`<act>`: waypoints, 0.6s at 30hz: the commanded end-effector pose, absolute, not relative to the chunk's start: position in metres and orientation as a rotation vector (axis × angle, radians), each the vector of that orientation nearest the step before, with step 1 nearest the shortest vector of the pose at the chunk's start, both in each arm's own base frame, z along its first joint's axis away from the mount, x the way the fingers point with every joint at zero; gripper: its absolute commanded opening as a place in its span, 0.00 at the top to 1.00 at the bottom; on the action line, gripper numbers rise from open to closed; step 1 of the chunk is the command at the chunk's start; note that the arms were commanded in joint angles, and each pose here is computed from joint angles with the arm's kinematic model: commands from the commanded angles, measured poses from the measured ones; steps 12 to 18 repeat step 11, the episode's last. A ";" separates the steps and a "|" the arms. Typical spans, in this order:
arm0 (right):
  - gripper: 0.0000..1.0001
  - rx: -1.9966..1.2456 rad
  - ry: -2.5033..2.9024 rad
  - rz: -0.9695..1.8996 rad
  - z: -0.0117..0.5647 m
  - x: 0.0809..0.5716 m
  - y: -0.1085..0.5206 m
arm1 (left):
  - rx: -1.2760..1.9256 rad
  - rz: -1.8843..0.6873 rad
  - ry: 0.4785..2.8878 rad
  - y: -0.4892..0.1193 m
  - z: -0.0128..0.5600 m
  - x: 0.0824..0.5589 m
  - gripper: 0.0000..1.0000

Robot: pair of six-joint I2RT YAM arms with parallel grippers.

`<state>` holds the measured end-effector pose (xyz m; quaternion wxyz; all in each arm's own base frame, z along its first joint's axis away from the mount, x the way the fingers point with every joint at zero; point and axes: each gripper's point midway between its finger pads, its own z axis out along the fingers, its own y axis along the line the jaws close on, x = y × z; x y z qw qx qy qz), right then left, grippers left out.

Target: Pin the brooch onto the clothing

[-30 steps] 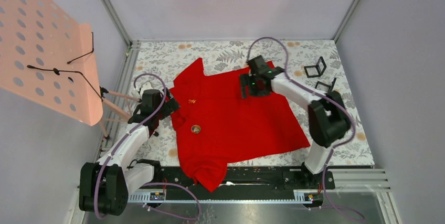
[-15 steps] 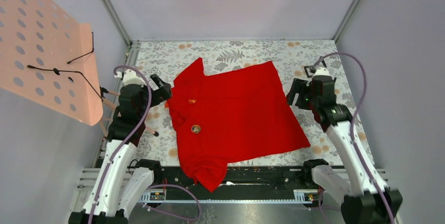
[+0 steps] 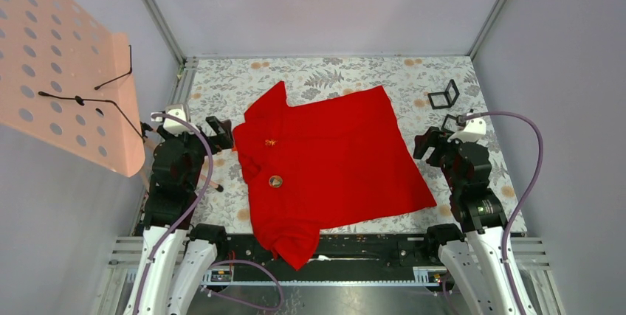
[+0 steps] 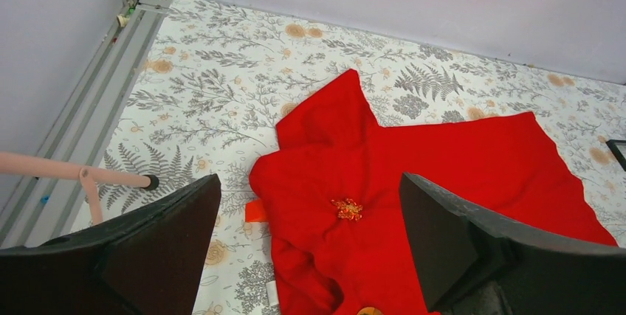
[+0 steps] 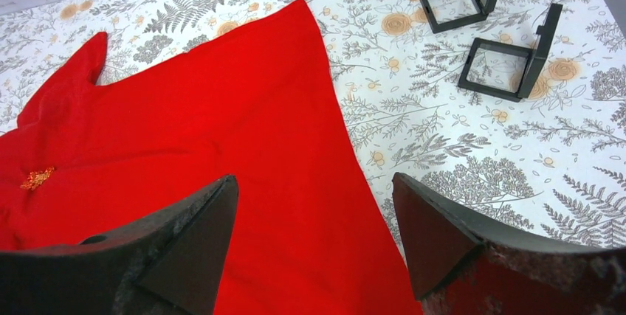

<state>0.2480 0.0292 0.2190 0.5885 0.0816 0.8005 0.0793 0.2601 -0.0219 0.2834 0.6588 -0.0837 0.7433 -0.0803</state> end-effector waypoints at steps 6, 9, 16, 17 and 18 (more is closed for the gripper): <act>0.16 0.184 1.797 0.155 0.237 0.258 0.025 | -0.180 -0.152 1.597 -0.016 0.304 0.259 0.01; 0.16 0.185 1.792 0.154 0.238 0.257 0.024 | -0.175 -0.153 1.603 -0.017 0.303 0.259 0.01; 0.16 0.188 1.792 0.153 0.239 0.256 0.024 | -0.176 -0.159 1.604 -0.018 0.303 0.259 0.01; 0.16 0.188 1.792 0.153 0.239 0.256 0.024 | -0.176 -0.159 1.604 -0.018 0.303 0.259 0.01; 0.16 0.188 1.792 0.153 0.239 0.256 0.024 | -0.176 -0.159 1.604 -0.018 0.303 0.259 0.01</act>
